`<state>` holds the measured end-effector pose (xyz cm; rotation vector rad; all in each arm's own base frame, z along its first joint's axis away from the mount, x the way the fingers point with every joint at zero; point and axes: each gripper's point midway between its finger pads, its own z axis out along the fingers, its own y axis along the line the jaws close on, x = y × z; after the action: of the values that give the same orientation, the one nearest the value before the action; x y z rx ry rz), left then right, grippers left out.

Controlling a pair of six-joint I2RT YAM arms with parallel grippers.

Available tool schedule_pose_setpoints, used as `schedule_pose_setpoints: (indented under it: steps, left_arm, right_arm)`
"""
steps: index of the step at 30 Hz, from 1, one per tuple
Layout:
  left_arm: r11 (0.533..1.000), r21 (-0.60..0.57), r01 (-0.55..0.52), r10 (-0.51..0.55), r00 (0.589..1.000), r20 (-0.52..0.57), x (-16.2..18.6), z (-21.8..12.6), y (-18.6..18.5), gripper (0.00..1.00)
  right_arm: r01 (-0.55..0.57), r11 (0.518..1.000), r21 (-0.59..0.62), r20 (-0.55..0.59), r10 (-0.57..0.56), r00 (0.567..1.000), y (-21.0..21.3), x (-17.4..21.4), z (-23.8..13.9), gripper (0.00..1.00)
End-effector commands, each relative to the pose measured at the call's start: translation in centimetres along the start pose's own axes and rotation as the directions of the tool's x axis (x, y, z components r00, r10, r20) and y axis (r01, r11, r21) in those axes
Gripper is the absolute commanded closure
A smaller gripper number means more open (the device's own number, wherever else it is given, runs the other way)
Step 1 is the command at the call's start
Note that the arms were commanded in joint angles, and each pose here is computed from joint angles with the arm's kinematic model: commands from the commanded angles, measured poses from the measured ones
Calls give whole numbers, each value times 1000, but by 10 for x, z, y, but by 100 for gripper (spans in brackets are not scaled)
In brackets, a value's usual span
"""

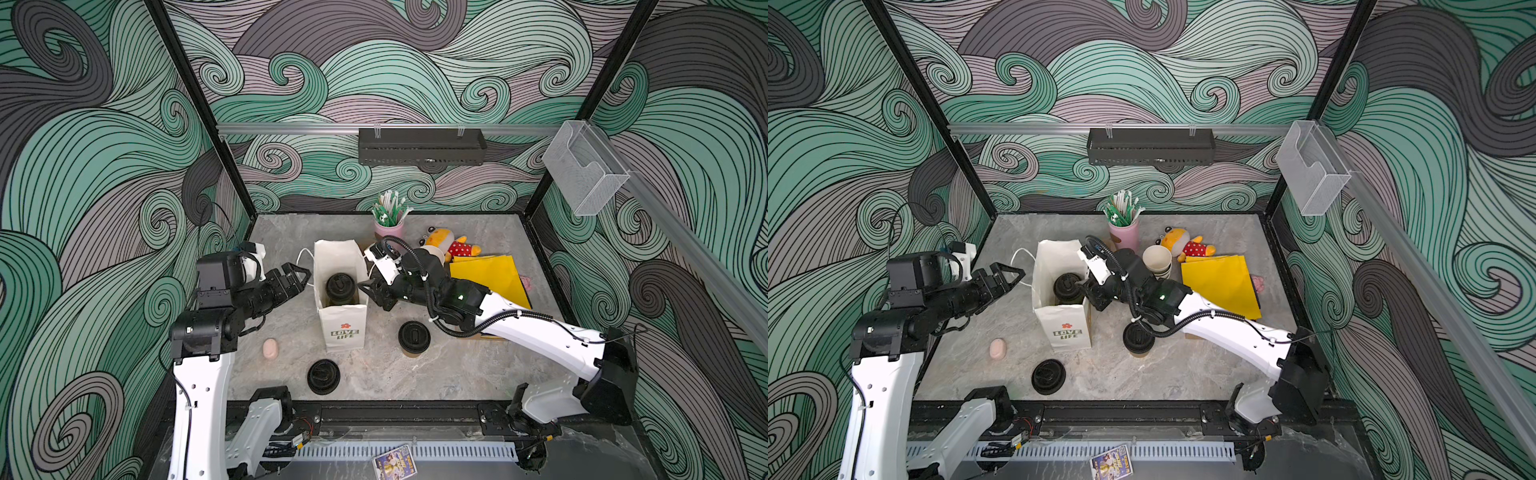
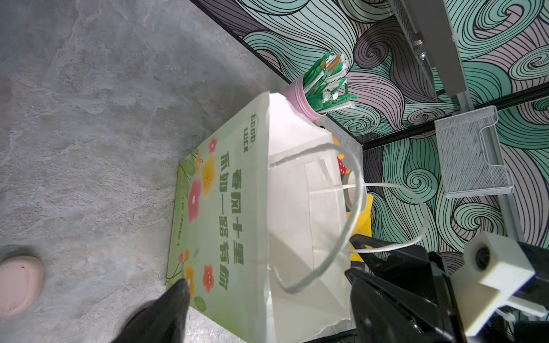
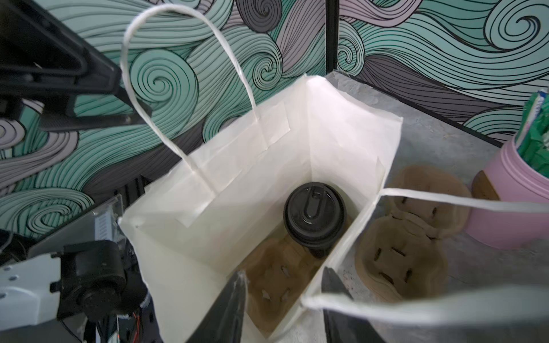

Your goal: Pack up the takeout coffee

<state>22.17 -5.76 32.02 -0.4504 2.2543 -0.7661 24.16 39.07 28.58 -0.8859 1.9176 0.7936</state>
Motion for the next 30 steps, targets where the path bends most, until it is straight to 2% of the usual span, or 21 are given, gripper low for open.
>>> schedule_pose_setpoints:
  steps: [1, 5, 9, 13, 15, 21, 30]
  left_arm:
    - [1000, 19, 16, -16, 999, -34, 6, -6, -7, 16]
    - [1000, -15, 26, -26, 999, -41, 5, -5, -2, 21]
    - [997, -60, 37, -38, 999, -19, 3, -10, 3, 21]
    - [992, -111, 55, -54, 998, 21, -2, -14, 11, 17]
    - [991, -120, 62, -59, 998, 32, -4, -16, 12, 16]
    - [990, -125, 61, -56, 997, 49, -7, -19, 11, 16]
    - [989, -137, 58, -50, 997, 63, -8, -24, 11, 16]
  right_arm:
    - [-116, 991, 65, -54, 120, 991, -2, 3, -20, 43]
    - [-259, 944, 206, -76, 279, 957, 6, 10, -32, 39]
    - [-393, 840, 373, -47, 440, 897, 8, 14, -40, 40]
    - [-355, 787, 505, -56, 440, 896, 7, 20, -35, 41]
    - [-329, 783, 528, -78, 430, 899, 8, 21, -27, 41]
    - [-298, 811, 504, -109, 402, 909, 17, 16, -2, 46]
    - [-274, 804, 528, -121, 390, 913, 15, 15, 10, 76]
